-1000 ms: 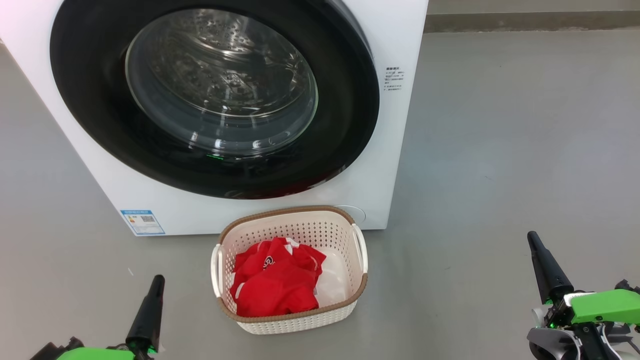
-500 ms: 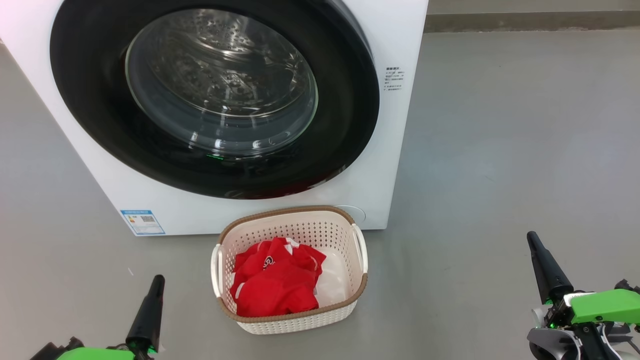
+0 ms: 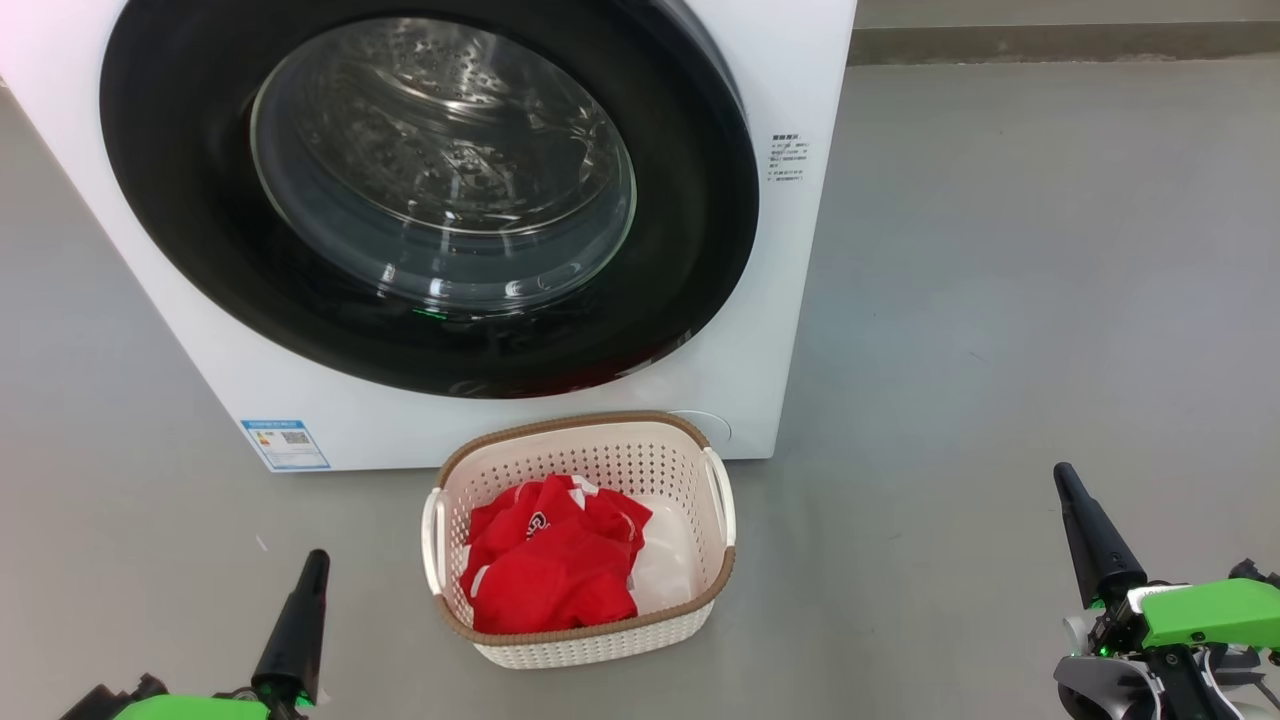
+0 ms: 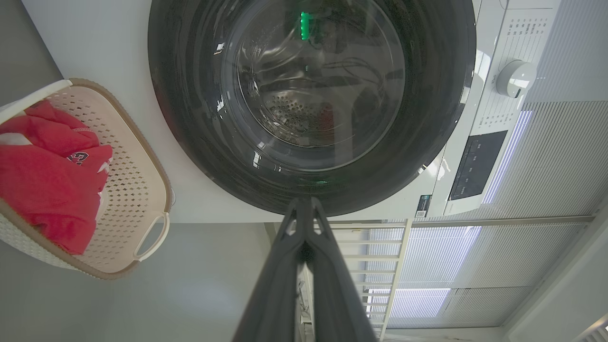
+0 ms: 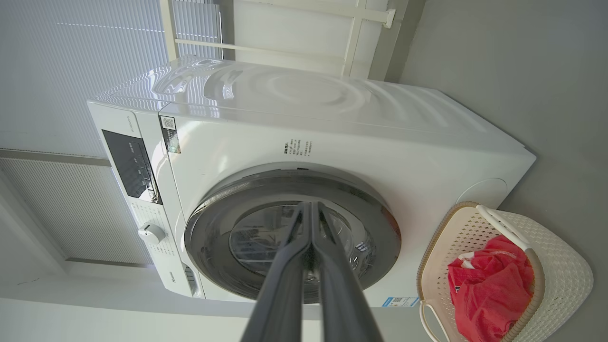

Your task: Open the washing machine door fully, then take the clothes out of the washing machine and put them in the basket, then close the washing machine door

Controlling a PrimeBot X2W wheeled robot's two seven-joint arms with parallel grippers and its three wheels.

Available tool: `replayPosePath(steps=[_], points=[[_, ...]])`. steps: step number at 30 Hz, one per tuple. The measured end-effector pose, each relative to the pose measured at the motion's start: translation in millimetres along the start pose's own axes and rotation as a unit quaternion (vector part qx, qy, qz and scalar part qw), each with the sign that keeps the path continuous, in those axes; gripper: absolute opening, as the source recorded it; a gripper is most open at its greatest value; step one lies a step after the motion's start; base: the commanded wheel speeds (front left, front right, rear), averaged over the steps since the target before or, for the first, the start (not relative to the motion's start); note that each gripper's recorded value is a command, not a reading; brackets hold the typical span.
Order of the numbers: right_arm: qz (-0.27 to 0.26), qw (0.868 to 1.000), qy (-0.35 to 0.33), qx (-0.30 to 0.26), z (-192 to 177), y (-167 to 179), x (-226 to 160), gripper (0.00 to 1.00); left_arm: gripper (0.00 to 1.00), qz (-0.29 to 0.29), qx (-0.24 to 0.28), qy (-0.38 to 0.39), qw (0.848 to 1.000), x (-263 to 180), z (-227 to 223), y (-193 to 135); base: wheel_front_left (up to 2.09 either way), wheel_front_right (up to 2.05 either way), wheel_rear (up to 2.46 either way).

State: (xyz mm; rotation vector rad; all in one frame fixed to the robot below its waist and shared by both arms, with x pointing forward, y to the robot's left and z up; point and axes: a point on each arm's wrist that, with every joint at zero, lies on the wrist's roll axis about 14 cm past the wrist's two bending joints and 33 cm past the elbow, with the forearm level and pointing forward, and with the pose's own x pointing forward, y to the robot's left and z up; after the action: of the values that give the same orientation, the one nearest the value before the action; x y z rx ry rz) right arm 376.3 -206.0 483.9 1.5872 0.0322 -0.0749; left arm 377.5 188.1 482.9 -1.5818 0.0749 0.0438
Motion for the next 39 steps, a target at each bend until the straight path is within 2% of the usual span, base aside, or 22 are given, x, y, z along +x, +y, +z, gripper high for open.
replayPosePath(steps=[39], points=[[0.0,1.0,-0.001,-0.001,0.2,-0.2,-0.1,0.0,0.0,0.0,0.0,0.0,1.0,0.0,0.0,0.0,0.0,0.0,0.0]])
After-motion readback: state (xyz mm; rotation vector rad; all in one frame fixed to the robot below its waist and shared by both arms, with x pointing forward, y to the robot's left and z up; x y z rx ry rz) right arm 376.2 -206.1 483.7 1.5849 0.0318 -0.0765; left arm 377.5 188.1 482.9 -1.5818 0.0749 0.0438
